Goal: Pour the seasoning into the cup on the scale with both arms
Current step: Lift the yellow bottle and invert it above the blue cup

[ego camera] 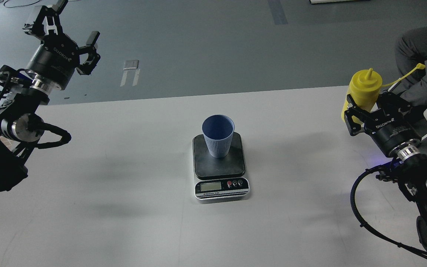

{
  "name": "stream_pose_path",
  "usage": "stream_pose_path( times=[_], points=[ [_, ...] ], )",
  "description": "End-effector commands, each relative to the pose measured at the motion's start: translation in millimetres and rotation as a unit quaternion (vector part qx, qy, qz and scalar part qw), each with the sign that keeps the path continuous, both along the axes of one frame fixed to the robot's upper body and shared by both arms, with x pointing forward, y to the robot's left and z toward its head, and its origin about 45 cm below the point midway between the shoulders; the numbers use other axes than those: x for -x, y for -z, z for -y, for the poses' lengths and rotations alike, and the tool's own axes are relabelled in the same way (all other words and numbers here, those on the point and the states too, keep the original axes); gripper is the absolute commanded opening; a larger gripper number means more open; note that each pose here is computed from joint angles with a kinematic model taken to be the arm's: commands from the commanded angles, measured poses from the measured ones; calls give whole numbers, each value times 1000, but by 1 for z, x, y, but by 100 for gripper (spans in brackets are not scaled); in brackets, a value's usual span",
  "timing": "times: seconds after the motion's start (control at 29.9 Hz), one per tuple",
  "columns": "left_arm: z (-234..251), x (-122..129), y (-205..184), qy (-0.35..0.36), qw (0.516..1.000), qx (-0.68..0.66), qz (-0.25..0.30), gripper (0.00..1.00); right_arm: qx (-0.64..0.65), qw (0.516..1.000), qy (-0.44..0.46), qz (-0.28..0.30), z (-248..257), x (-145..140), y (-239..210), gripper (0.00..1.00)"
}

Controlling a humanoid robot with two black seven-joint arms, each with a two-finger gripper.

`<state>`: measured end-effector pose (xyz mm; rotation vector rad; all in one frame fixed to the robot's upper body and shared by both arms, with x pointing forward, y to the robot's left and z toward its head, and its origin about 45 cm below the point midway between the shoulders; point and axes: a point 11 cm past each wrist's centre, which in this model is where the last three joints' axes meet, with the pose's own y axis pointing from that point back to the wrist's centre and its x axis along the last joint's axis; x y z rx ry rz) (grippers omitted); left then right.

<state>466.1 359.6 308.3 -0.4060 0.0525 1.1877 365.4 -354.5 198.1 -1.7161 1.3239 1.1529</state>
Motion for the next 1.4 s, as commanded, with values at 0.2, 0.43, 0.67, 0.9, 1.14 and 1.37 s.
stream_pose_path(
  times=[0.2, 0.43, 0.67, 0.9, 1.14, 1.37],
  points=[
    [3, 0, -1, 4, 1000, 2, 1, 98, 342, 935, -59, 80, -24, -49, -83, 32],
    [4, -1, -5, 5, 1000, 2, 5, 98, 549, 813, -136, 138, -98, -76, -108, 32],
    [5, -2, -6, 6, 1000, 1, 6, 98, 696, 673, -175, 179, -143, -82, -106, 32],
    [5, -2, -6, 6, 1000, 1, 7, 98, 776, 557, -187, 230, -188, -80, -111, 33],
    [3, -2, -6, 4, 1000, -1, 6, 98, 802, 492, -195, 279, -232, -73, -118, 33],
    [4, -3, -10, 5, 1000, -1, 10, 98, 819, 438, -206, 308, -266, -62, -106, 33]
  ],
)
